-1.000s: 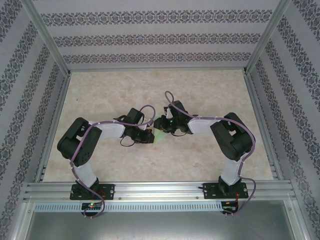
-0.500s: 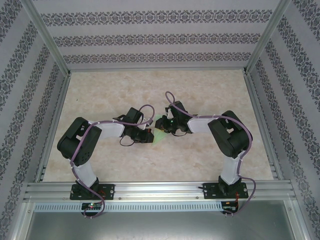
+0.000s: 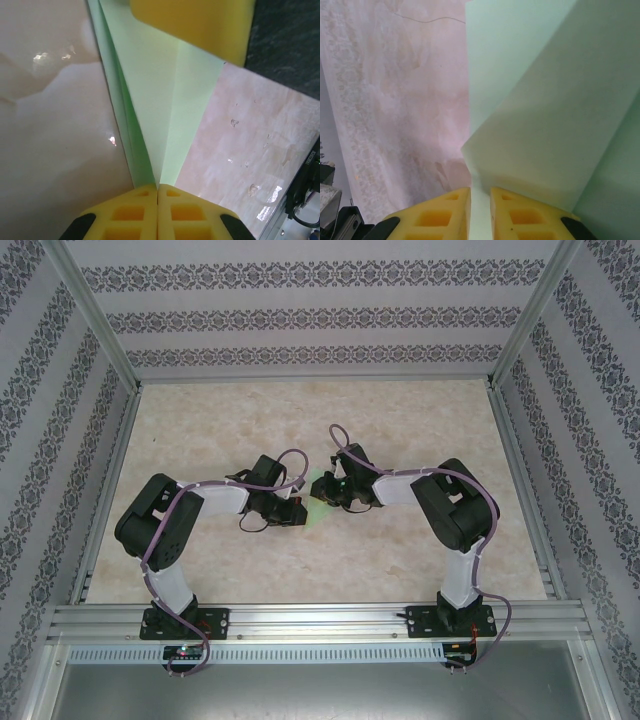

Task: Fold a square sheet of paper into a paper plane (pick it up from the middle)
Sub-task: Fourth fold the wing at the center of the table.

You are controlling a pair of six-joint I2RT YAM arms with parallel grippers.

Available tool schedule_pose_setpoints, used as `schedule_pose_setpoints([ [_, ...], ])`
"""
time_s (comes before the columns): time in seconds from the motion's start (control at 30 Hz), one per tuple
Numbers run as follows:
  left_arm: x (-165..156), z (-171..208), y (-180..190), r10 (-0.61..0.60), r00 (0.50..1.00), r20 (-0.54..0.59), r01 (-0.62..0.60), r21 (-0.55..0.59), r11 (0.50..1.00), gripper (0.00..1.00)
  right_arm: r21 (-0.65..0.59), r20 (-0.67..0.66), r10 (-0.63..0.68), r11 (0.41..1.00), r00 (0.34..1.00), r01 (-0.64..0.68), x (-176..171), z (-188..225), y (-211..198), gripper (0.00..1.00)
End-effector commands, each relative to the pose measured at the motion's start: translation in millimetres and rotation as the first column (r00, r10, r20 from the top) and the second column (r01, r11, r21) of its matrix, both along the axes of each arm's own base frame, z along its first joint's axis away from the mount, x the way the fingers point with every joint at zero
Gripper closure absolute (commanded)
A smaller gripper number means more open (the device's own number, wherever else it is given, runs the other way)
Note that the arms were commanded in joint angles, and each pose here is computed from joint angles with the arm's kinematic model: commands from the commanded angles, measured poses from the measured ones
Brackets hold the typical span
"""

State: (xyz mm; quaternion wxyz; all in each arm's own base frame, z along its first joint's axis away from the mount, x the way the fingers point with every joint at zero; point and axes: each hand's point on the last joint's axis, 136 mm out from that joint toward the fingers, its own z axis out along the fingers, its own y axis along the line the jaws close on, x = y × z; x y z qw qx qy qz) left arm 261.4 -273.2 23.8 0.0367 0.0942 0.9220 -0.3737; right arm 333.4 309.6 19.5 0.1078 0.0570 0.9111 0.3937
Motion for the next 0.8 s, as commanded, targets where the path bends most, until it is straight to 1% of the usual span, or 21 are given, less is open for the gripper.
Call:
schedule_pose_setpoints([
  [0.0,1.8,-3.1,8.0,0.028,1.000,-0.011,-0.028,0.023,0.999,0.87,-0.059,-0.032,-0.058,0.997,0.998,0.056,0.3,-25.8,-15.6,0.82],
  [0.03,0.9,-2.7,8.5,0.026,1.000,-0.009,-0.026,0.023,0.999,0.85,-0.062,-0.035,-0.058,0.997,0.998,0.056,-1.0,-26.4,-16.0,0.82],
  [0.1,-1.7,-3.1,9.3,0.022,1.000,-0.009,-0.022,0.025,0.999,0.84,-0.060,-0.034,-0.058,0.997,0.998,0.056,-0.7,-24.9,-15.9,0.82],
  [0.2,-3.4,-2.2,8.1,0.014,1.000,-0.008,-0.014,0.012,1.000,0.90,-0.056,-0.039,-0.054,0.997,0.998,0.052,-1.3,-24.1,-15.0,0.82],
  [0.27,-2.9,-2.6,8.1,0.015,1.000,-0.008,-0.015,0.010,1.000,0.96,-0.057,-0.036,-0.053,0.997,0.998,0.051,-1.0,-23.3,-14.7,0.82],
  [0.4,-3.7,-3.1,7.8,0.010,1.000,-0.009,-0.010,0.010,1.000,0.99,-0.066,-0.044,-0.050,0.997,0.998,0.047,-2.8,-25.5,-15.9,0.82],
  [0.53,-4.8,-7.9,11.3,0.016,1.000,-0.017,-0.016,0.032,0.999,1.00,-0.093,-0.051,-0.049,0.995,0.997,0.045,-5.7,-29.9,-19.6,0.82],
  [0.63,-5.4,-6.0,11.6,0.022,1.000,-0.018,-0.022,0.030,0.999,0.98,-0.111,-0.054,-0.045,0.993,0.998,0.038,-8.2,-33.3,-21.9,0.82],
  [0.67,-5.2,-2.2,10.8,0.021,1.000,-0.014,-0.021,0.022,1.000,0.94,-0.116,-0.054,-0.043,0.993,0.998,0.036,-8.8,-33.7,-21.9,0.82],
  [0.7,-4.7,2.3,10.4,0.023,1.000,-0.005,-0.023,0.017,1.000,0.89,-0.124,-0.055,-0.041,0.992,0.998,0.034,-9.9,-35.0,-23.0,0.82],
  [0.77,-2.7,11.6,10.2,0.030,0.999,0.019,-0.030,0.005,1.000,0.86,-0.130,-0.057,-0.039,0.991,0.998,0.031,-11.1,-36.6,-23.9,0.82],
])
